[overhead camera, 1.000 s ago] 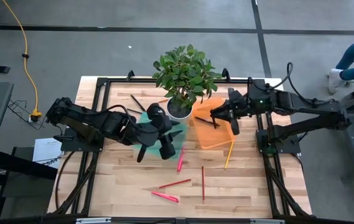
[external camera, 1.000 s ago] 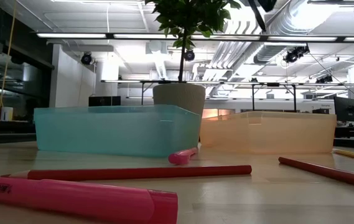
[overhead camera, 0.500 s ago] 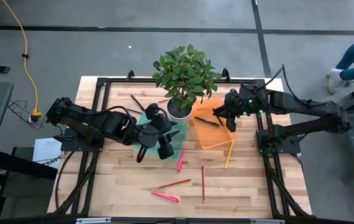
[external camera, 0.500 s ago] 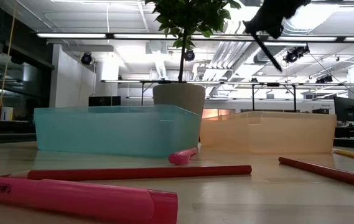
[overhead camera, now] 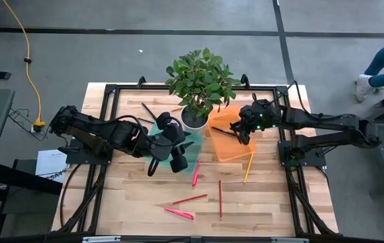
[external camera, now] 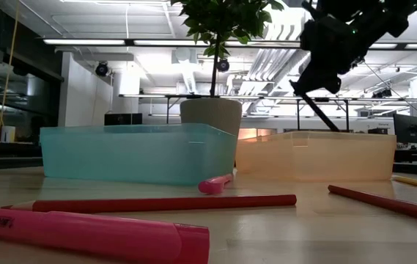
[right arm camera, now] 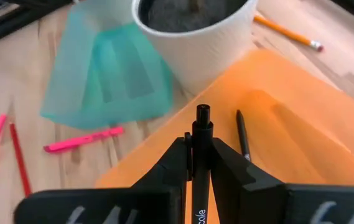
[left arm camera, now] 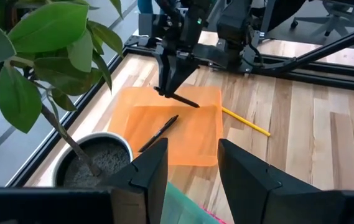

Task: Sort pens & pencils
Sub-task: Put the bottom black pen into the orange bin

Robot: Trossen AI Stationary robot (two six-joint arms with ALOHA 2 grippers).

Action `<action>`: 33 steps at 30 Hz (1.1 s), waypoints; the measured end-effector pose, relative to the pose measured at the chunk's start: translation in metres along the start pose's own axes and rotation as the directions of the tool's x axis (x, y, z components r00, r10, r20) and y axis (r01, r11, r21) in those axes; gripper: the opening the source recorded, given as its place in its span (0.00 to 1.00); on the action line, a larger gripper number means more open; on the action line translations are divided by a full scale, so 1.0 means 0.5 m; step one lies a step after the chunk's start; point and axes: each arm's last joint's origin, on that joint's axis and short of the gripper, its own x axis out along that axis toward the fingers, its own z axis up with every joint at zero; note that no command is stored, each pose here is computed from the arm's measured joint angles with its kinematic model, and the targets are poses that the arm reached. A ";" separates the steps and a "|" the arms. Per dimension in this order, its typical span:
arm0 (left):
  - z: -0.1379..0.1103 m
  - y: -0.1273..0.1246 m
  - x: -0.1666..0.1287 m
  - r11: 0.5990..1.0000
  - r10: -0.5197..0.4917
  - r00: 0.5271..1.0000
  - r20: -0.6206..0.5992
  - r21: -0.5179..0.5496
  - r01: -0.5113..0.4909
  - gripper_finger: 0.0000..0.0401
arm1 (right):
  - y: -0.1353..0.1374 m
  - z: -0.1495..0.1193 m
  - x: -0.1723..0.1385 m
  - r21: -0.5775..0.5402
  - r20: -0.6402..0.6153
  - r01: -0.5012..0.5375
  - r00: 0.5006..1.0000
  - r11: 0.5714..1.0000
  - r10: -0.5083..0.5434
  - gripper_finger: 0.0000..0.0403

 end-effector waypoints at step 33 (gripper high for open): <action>-0.004 0.002 -0.001 1.000 0.005 1.000 -0.016 -0.016 -0.006 0.32 | -0.042 0.018 0.113 0.036 -0.174 -0.001 0.985 0.999 0.007 0.17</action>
